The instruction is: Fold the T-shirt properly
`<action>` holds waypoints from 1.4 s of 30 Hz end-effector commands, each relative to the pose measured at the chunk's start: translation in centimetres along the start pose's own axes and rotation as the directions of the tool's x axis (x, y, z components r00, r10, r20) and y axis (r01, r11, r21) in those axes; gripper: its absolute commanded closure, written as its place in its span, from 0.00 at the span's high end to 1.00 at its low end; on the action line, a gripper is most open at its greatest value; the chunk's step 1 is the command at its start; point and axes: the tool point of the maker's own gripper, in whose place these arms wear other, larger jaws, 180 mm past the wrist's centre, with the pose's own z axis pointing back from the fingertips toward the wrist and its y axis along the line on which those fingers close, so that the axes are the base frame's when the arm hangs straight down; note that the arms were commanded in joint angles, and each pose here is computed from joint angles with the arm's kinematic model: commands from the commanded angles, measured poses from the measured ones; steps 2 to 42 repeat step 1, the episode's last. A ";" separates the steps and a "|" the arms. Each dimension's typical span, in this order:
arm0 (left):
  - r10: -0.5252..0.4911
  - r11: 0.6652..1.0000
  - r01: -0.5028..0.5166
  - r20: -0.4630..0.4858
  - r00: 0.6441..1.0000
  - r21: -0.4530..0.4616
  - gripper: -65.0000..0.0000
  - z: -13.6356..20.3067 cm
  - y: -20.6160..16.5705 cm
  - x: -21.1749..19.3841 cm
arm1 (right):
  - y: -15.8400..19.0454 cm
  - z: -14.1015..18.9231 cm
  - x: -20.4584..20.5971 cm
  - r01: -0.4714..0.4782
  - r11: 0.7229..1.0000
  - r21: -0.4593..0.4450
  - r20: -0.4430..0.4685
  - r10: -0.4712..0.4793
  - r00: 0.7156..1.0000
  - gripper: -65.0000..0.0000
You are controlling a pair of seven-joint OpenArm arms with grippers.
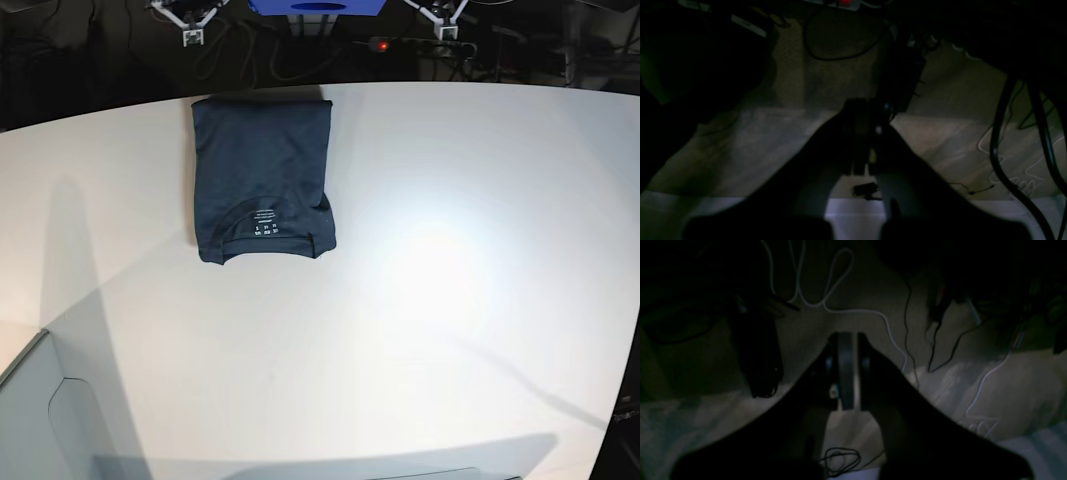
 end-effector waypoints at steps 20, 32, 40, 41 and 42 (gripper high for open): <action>-0.001 1.000 0.001 -0.006 1.000 -0.001 0.00 0.1 0.1 -0.6 | 0.1 0.3 -0.8 -0.003 1.000 -0.010 -0.008 0.003 1.000 0.00; -0.001 1.000 0.001 -0.006 1.000 -0.001 0.00 0.1 0.1 -0.6 | 0.1 0.3 -0.8 -0.003 1.000 -0.010 -0.008 0.003 1.000 0.00; -0.001 1.000 0.001 -0.006 1.000 -0.001 0.00 0.1 0.1 -0.6 | 0.1 0.3 -0.8 -0.003 1.000 -0.010 -0.008 0.003 1.000 0.00; -0.001 1.000 0.001 -0.006 1.000 -0.001 0.00 0.1 0.1 -0.6 | 0.1 0.3 -0.8 -0.003 1.000 -0.010 -0.008 0.003 1.000 0.00; -0.001 1.000 0.001 -0.006 1.000 -0.001 0.00 0.1 0.1 -0.6 | 0.1 0.3 -0.8 -0.003 1.000 -0.010 -0.008 0.003 1.000 0.00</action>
